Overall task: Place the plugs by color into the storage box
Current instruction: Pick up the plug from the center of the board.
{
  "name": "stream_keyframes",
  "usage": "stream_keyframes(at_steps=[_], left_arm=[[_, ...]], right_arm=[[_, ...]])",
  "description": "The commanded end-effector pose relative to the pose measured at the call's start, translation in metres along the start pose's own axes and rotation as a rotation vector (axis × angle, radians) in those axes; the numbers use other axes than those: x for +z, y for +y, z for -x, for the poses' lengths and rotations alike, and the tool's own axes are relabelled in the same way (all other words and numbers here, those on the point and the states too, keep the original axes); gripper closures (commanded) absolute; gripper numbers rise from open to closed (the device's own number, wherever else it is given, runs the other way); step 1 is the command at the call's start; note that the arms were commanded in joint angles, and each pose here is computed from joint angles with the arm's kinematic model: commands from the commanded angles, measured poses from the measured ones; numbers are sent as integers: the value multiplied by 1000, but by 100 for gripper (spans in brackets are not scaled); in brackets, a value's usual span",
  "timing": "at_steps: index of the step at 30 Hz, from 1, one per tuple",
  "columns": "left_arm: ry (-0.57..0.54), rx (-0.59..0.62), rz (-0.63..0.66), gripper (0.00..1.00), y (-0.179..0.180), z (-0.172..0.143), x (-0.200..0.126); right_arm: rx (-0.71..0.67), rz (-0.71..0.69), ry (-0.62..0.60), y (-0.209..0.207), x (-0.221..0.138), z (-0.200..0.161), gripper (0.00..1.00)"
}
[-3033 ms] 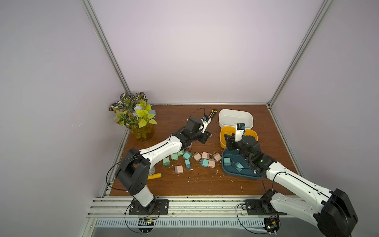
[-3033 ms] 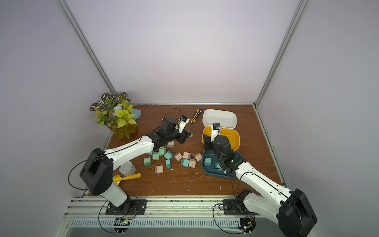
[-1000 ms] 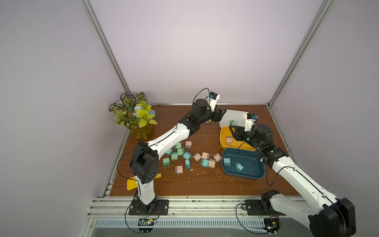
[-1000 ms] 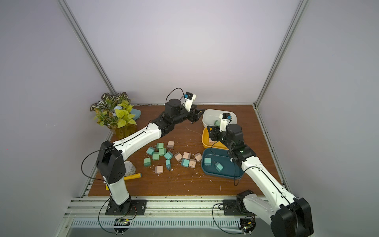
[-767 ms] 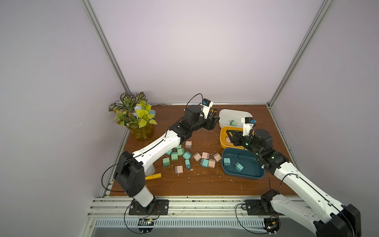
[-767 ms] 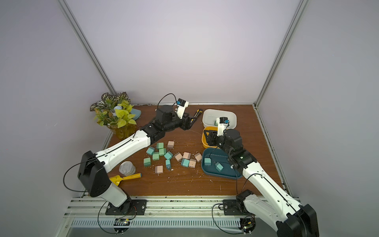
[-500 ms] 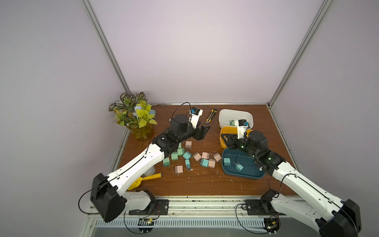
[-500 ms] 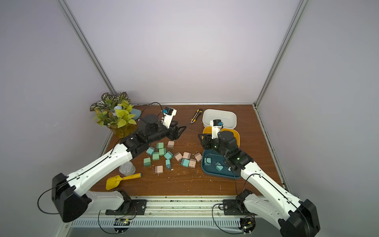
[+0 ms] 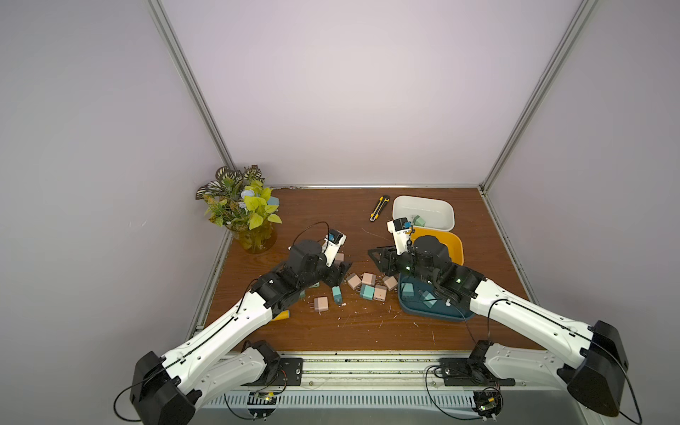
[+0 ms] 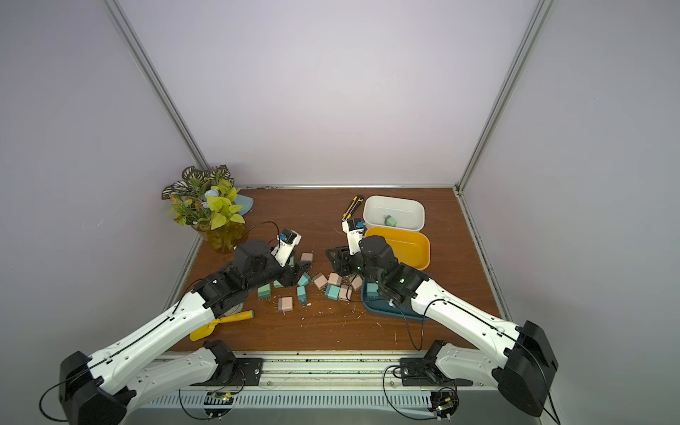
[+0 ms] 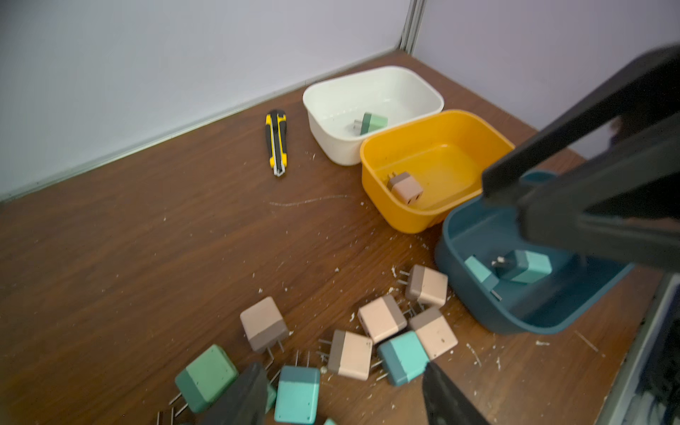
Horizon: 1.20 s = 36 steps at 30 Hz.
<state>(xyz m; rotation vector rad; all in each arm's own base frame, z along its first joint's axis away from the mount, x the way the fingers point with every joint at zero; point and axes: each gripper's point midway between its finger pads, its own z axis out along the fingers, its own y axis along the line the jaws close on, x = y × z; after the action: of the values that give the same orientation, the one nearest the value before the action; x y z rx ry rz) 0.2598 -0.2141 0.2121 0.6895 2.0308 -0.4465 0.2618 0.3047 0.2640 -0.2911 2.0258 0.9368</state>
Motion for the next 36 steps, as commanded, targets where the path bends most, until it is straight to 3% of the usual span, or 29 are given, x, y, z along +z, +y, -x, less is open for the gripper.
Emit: stream_keyframes(at_steps=[1, 13, 20, 36], left_arm=[[-14, 26, 57, 31, 9, -5, -6], [-5, 38, 63, 28, 14, -33, -5], [-6, 34, 54, 28, 14, -34, -2], [-19, 4, 36, 28, 11, -34, -2]], right_arm=[[-41, 0, -54, 11, -2, 20, 55], [-95, -172, -95, -14, -14, 30, 49], [-126, -227, -141, -22, -18, 40, 47], [-177, -198, 23, -29, 5, -4, 47]])
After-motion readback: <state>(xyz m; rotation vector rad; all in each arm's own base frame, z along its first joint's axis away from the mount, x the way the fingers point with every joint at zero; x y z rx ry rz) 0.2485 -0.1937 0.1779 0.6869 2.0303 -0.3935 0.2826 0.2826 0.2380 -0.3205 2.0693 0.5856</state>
